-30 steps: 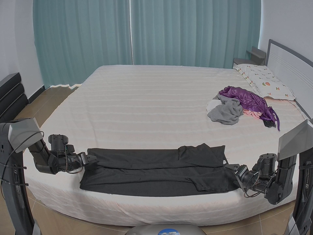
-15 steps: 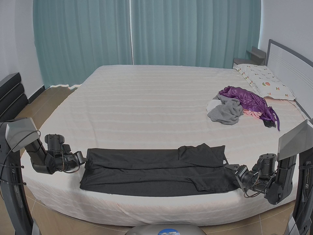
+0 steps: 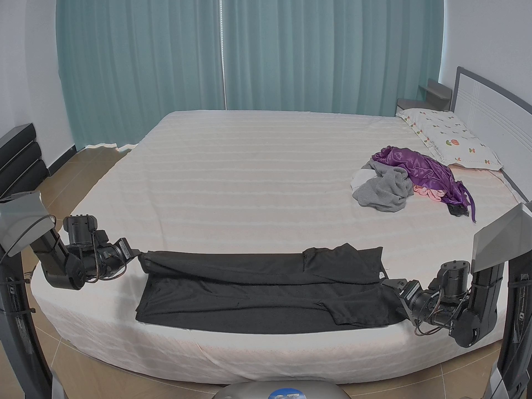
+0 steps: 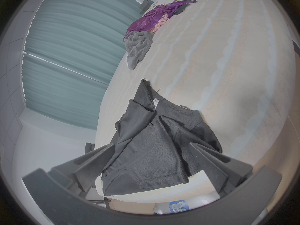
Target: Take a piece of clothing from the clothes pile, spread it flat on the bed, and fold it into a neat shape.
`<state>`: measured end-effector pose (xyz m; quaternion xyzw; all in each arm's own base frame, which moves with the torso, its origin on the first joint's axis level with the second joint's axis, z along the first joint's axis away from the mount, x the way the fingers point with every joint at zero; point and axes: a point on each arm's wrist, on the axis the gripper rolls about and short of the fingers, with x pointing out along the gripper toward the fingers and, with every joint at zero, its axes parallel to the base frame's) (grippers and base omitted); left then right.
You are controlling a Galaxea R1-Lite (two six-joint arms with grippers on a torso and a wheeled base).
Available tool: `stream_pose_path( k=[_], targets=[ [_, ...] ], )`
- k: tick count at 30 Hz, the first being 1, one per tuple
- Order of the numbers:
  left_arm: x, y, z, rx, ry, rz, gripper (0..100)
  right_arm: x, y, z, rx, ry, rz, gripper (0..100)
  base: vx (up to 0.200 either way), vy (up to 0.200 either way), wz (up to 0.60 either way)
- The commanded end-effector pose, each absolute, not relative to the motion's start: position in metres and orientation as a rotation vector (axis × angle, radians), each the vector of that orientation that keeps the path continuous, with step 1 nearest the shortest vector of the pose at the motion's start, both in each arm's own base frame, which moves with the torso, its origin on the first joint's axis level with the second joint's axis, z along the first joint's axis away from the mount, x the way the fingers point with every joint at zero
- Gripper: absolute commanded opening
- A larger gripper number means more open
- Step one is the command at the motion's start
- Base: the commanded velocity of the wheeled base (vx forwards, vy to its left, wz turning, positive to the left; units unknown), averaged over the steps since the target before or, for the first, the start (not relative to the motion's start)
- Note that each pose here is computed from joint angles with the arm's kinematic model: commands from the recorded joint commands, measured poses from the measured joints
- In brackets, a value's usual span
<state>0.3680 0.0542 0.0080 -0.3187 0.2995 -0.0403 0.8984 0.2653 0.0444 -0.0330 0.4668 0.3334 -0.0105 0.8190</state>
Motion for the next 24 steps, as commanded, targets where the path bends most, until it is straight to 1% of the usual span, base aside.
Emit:
stream_pose_path(
  k=[1, 10, 14, 17, 24],
  targets=[
    [0.366, 0.057, 0.010, -0.683, 0.613, -0.071, 0, 0.265, 0.045, -0.033, 0.995, 0.712, -0.022, 100, 0.000, 0.000, 0.00],
    [0.363, 0.057, 0.007, -0.705, 0.634, -0.086, 0, 0.268, 0.045, -0.032, 0.993, 0.701, -0.019, 100, 0.000, 0.000, 0.00],
    [0.363, 0.056, 0.007, -0.705, 0.634, -0.087, 0, 0.273, 0.054, -0.023, 0.981, 0.665, 0.008, 100, 0.000, 0.000, 0.00],
    [0.362, 0.056, 0.007, -0.708, 0.636, -0.086, 0, 0.281, 0.058, -0.021, 0.964, 0.647, -0.013, 100, 0.000, 0.000, 0.00],
    [0.363, 0.056, 0.008, -0.726, 0.634, -0.079, 0, 0.313, 0.070, -0.017, 0.933, 0.661, -0.067, 100, 0.000, 0.000, 0.00]
  ],
)
